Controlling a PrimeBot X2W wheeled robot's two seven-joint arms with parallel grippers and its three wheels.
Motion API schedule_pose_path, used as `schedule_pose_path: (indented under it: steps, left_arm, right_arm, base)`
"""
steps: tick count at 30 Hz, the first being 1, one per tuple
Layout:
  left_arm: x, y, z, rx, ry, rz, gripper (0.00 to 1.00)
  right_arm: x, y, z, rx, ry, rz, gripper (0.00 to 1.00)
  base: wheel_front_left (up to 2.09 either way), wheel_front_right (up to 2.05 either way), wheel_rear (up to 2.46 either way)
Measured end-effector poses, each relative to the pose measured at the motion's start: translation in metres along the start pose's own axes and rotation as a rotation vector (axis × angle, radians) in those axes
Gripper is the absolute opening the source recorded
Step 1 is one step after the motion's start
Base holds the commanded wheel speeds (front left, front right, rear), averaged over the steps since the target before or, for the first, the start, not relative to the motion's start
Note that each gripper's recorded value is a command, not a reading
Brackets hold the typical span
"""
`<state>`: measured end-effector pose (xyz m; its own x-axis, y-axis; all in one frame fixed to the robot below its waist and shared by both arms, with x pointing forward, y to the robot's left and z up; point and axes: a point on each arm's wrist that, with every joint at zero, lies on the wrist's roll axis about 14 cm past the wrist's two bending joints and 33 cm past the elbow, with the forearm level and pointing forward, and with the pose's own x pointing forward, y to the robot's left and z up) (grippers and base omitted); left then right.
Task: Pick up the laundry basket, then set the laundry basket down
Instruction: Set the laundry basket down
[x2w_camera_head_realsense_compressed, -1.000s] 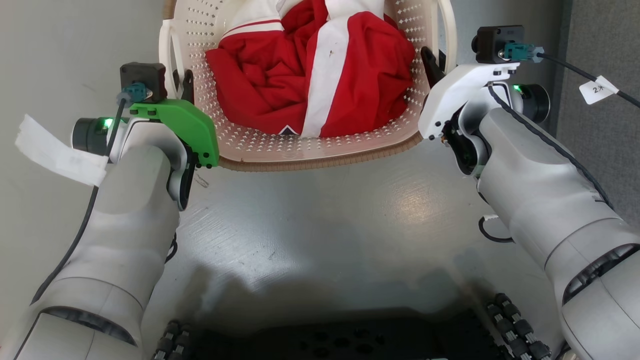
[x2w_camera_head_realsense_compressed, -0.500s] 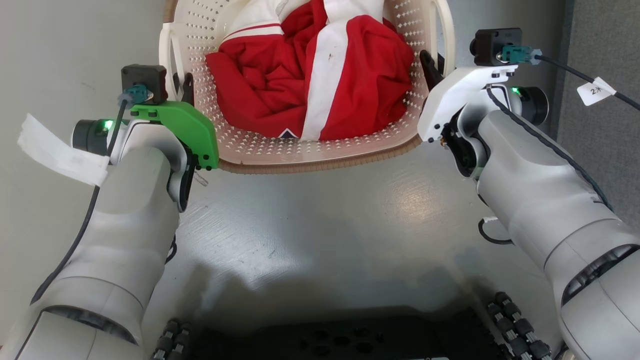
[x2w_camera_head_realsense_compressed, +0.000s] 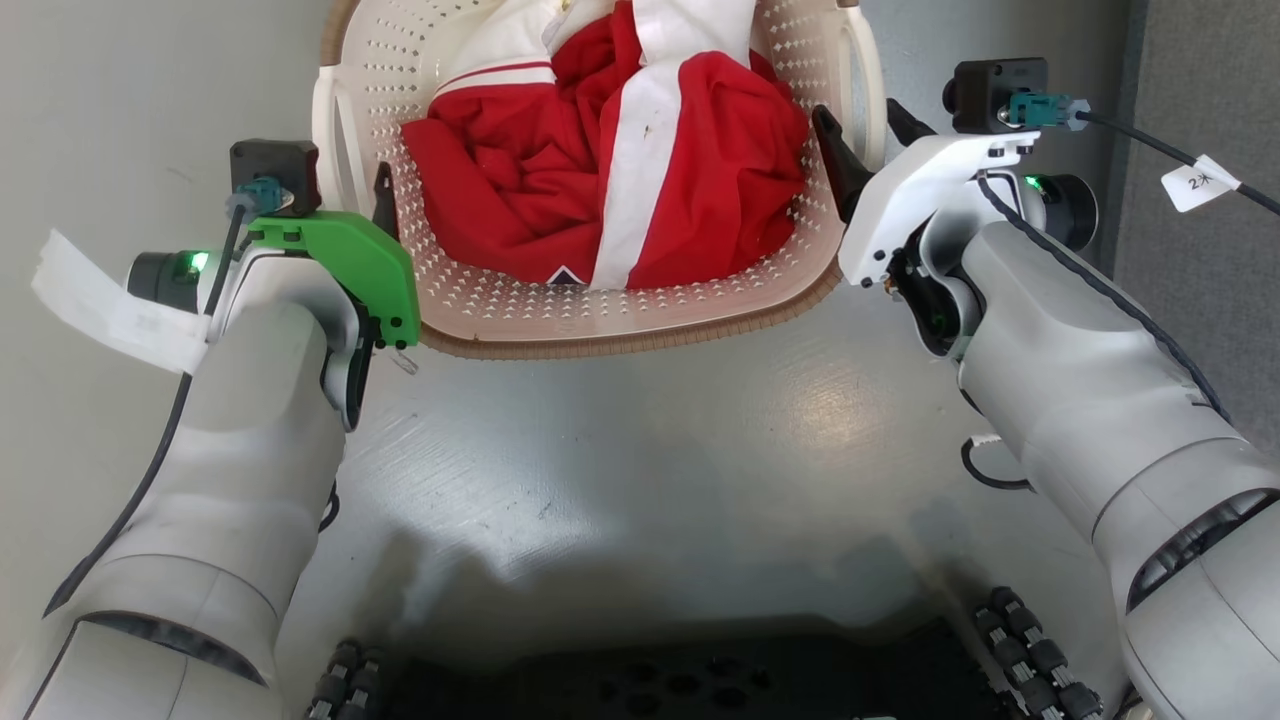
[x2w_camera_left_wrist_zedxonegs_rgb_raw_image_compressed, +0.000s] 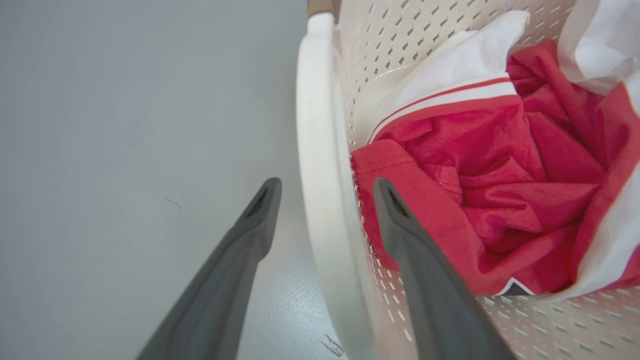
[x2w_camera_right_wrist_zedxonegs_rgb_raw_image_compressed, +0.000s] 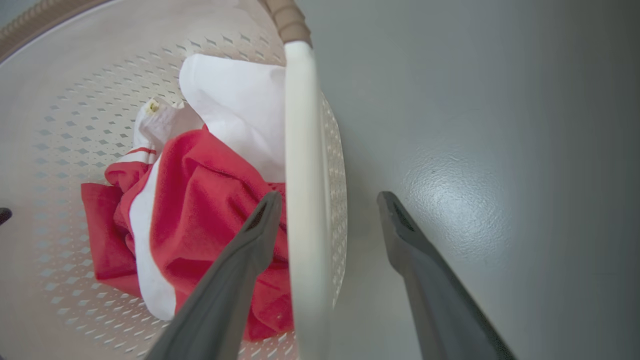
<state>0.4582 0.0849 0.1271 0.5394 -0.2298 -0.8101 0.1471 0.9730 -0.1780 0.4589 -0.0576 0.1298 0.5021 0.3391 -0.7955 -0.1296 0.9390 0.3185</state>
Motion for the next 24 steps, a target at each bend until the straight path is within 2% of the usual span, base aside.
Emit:
schedule_pose_path:
  steps: [13,24]
  left_arm:
    - [-0.015,0.009,0.026,0.019,-0.055,0.030,1.00]
    - [-0.050,0.010,0.069,-0.025,-0.169,0.037,1.00]
  right_arm:
    - [-0.016,0.002,0.024,-0.008,-0.059,-0.014,1.00]
    - [-0.052,0.003,0.056,-0.027,-0.143,-0.047,1.00]
  base:
    - [0.00,0.00,0.00]
    - [0.00,0.00,0.00]
